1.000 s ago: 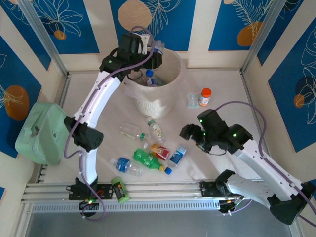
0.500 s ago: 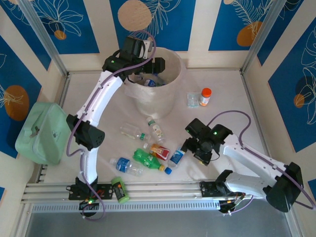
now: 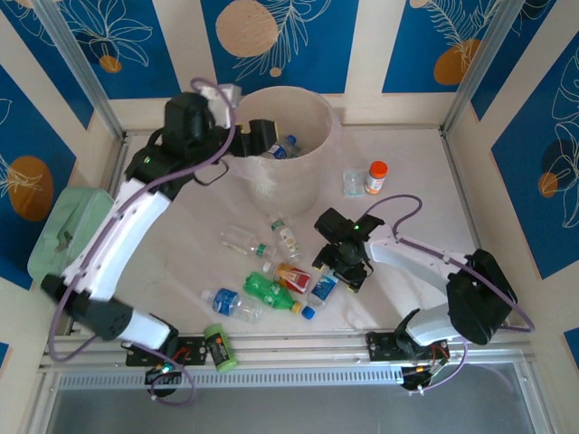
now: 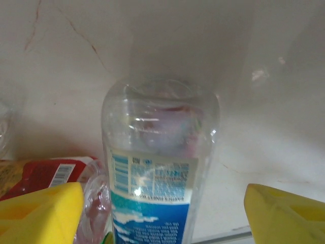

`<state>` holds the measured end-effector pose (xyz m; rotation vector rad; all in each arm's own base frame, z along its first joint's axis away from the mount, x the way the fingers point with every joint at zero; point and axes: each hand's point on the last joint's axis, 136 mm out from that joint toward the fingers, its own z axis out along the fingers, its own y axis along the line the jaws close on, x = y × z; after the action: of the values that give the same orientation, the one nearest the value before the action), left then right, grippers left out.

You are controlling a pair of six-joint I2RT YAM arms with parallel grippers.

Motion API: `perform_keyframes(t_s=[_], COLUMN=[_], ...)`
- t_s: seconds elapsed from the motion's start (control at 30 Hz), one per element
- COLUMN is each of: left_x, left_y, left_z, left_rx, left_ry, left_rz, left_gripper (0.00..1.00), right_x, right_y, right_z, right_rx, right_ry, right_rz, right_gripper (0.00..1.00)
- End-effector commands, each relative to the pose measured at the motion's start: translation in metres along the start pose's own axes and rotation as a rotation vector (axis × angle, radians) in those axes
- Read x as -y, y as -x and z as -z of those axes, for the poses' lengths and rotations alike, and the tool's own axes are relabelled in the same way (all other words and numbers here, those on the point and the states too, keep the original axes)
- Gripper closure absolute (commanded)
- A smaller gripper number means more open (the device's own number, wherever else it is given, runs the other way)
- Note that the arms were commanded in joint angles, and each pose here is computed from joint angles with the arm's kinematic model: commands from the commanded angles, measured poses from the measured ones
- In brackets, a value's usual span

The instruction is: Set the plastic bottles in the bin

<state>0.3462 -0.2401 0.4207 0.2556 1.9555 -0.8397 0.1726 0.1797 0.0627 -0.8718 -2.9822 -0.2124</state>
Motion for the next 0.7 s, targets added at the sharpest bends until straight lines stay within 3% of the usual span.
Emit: perform_keyframes(t_s=[0.0, 0.37, 0.67], left_x=[0.005, -0.016, -0.019], left_y=[-0.017, -0.087, -0.098], left_z=[0.004, 0.017, 0.021], left_rx=[0.002, -0.141, -0.158], left_ry=[-0.083, -0.048, -0.042], left_rz=[0.039, 0.1, 0.117], left_gripper=[0.05, 0.07, 0.08], right_x=[-0.005, 0.003, 0.007], right_y=[0.006, 0.014, 0.016], right_z=[-0.005, -0.027, -0.035], right_rx=[0.005, -0.002, -0.02], right_ry=[-0.005, -0.079, -0.124], right_rz=[-0.034, -0.065, -0.078], right_gripper=[0.17, 0.26, 0.38])
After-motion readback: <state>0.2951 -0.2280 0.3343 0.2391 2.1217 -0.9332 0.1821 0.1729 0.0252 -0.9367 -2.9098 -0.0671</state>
